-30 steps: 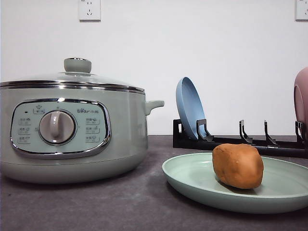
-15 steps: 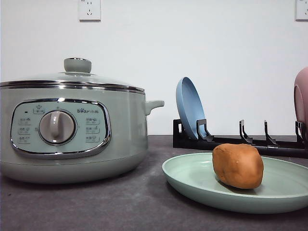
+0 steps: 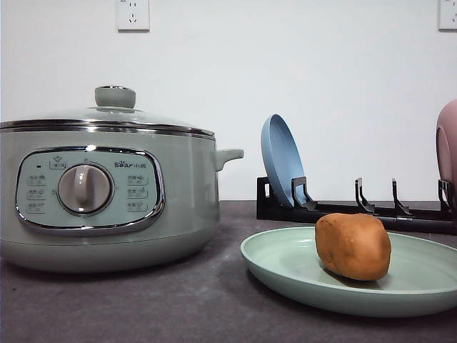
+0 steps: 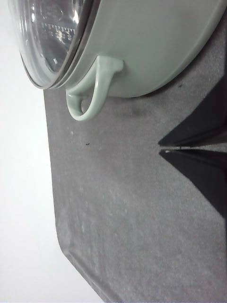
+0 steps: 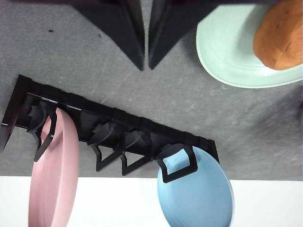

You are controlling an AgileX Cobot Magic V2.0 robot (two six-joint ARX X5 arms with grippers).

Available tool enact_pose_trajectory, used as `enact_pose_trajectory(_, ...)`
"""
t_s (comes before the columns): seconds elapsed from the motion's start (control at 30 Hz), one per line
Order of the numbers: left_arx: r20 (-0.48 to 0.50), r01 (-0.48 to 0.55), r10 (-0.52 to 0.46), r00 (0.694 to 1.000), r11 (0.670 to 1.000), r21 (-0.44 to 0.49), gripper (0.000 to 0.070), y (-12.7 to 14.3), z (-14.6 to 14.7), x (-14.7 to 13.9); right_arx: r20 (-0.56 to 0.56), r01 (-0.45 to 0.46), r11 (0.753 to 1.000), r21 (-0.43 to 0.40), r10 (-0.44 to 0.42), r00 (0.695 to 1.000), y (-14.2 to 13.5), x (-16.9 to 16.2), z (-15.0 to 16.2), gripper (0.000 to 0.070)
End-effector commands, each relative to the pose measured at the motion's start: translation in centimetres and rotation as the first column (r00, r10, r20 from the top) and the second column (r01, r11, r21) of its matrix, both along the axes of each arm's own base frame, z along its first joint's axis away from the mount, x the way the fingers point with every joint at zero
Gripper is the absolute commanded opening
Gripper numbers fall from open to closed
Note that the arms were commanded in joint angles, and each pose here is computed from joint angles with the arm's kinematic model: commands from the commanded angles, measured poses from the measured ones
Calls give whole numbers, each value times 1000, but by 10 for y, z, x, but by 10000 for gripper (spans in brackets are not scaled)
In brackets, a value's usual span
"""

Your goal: Transfer potato from steamer to green plate

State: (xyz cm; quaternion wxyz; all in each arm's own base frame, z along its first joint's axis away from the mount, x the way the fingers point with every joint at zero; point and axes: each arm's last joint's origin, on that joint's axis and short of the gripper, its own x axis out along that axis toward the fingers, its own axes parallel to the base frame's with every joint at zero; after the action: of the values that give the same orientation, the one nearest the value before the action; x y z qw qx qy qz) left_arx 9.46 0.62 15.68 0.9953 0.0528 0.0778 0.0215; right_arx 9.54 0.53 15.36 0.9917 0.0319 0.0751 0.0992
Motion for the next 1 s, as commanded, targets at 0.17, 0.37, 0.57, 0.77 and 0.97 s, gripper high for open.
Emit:
enact_pose_trajectory(0.17, -26, -8, 8, 1000, 1000, -7, 0, 0, -8, 1, -3, 1, 1000, 2, -1, 1000, 0, 0, -1, 0)
enact_pose_trajectory(0.37, -26, -8, 8, 1000, 1000, -7, 0, 0, -8, 1, -3, 1, 1000, 2, -1, 1000, 0, 0, -1, 0)
enact_pose_trajectory(0.57, -26, -8, 8, 1000, 1000, -7, 0, 0, -8, 1, -3, 1, 1000, 2, -1, 1000, 0, 0, -1, 0)
enact_pose_trajectory(0.77, -26, -8, 8, 1000, 1000, -7, 0, 0, -8, 1, -3, 1, 1000, 2, -1, 1000, 0, 0, -1, 0)
enact_pose_trajectory(0.97, -26, -8, 8, 1000, 1000, -7, 0, 0, -8, 1, -3, 1, 1000, 2, -1, 1000, 0, 0, -1, 0)
